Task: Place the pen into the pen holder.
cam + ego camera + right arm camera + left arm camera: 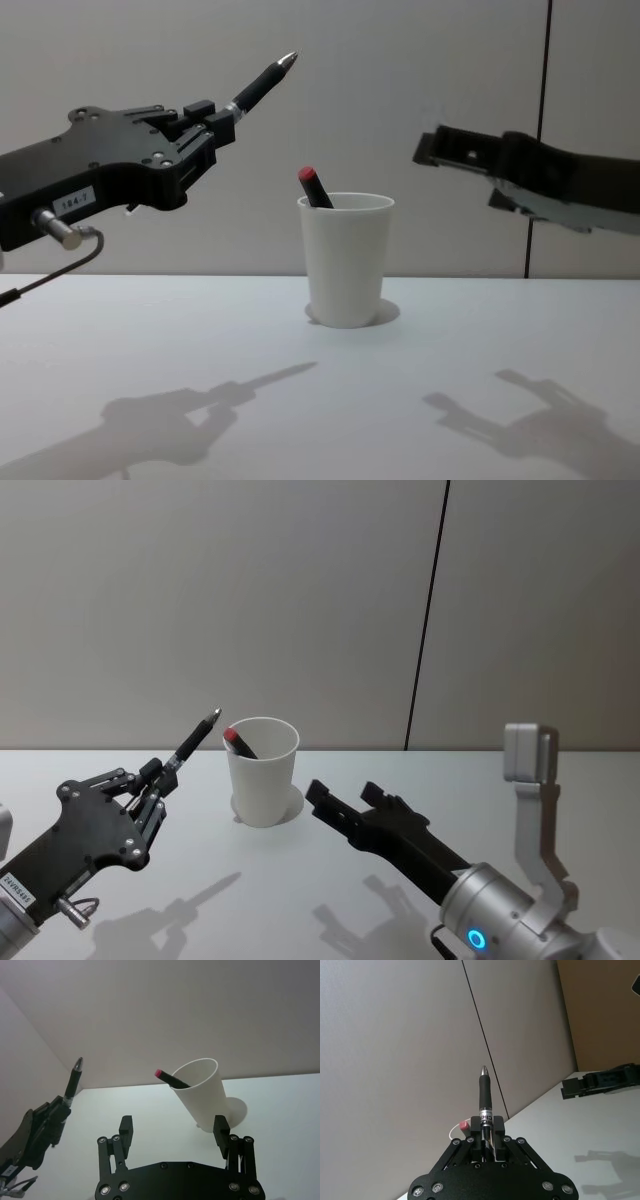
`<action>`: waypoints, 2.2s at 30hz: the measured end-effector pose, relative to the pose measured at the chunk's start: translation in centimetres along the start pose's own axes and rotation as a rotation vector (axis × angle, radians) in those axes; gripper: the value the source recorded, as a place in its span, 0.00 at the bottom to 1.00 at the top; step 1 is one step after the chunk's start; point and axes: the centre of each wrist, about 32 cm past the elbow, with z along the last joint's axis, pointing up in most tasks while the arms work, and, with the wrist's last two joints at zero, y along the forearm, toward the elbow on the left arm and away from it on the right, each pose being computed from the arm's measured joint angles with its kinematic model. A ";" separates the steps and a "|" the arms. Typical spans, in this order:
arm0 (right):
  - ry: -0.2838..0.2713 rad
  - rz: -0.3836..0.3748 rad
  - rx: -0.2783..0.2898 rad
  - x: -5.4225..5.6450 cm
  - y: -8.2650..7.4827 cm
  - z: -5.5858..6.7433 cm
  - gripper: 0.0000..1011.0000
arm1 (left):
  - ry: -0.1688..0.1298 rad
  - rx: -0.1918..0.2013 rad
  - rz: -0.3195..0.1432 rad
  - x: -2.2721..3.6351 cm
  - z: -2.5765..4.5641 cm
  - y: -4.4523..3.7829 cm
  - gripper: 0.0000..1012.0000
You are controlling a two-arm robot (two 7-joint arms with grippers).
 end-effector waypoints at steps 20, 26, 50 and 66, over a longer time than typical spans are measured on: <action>0.113 0.159 0.078 -2.9 4.3 0.1 0.99 | -0.002 -0.003 -0.001 0.02 0.01 0.00 0.14; 0.132 0.209 0.077 -3.8 5.1 0.3 0.99 | -0.002 -0.003 -0.001 0.02 0.01 0.00 0.14; 0.064 0.275 0.037 -5.6 8.2 0.4 0.99 | -0.002 -0.003 0.000 0.02 0.01 0.00 0.14; 0.031 0.254 0.022 -6.0 9.2 -0.3 0.99 | -0.002 -0.003 0.000 0.02 0.01 0.00 0.14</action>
